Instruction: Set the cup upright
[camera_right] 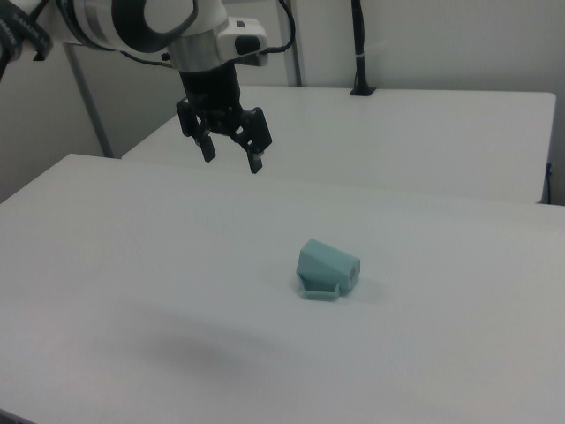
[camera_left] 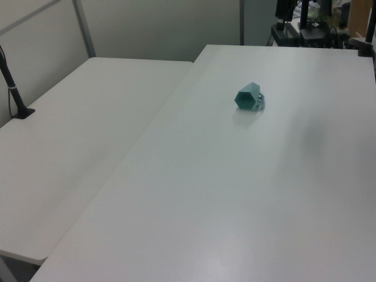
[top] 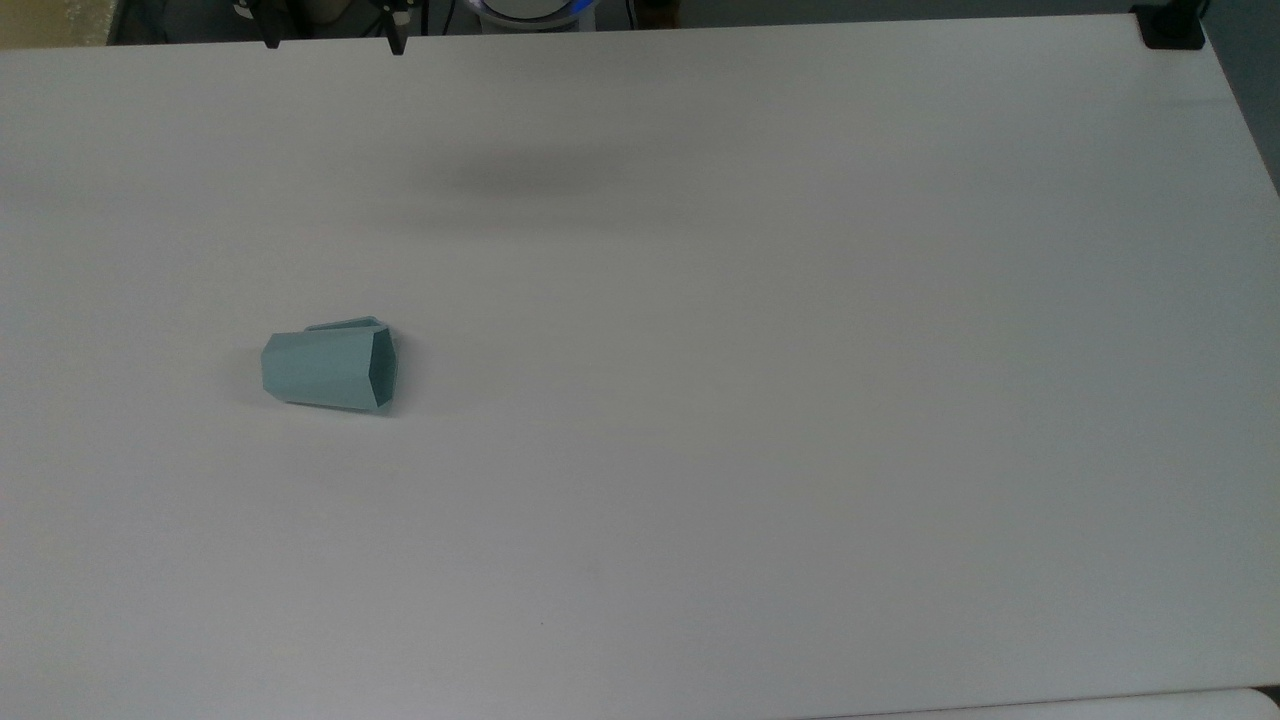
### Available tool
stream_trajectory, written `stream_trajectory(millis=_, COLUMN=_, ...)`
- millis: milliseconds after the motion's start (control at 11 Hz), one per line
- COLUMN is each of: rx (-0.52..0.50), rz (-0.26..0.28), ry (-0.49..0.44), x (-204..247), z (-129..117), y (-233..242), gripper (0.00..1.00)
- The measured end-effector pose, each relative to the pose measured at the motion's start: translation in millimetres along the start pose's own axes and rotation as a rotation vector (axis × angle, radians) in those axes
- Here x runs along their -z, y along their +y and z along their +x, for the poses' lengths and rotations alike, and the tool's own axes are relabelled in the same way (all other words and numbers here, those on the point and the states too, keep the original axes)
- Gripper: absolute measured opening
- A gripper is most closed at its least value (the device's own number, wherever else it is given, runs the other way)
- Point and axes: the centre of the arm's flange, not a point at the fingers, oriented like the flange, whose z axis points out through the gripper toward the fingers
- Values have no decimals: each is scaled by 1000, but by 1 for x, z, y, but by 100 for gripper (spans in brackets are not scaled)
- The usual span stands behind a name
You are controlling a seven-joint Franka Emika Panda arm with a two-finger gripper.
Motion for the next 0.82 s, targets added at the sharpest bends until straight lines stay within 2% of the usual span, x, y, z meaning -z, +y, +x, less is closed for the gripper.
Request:
stream_trajectory(millis=365, rx=7, rz=0, ry=-10, x=-5, z=1, y=-4, gripper=100)
stream_trajectory(millis=547, rx=33, rz=-3, ry=-43, x=-24, z=8, y=-28, gripper=100)
stream_trajectory(millis=638, rx=44, rz=-17, ry=-66, x=-39, z=14, y=-46, gripper=100)
stream_trajectory(millis=729, rx=53, rz=-53, ry=-88, x=-55, z=21, y=-66, gripper=100)
stream_trajectory(millis=820, rx=52, rz=-116, ry=-105, x=-72, z=26, y=-87, gripper=100)
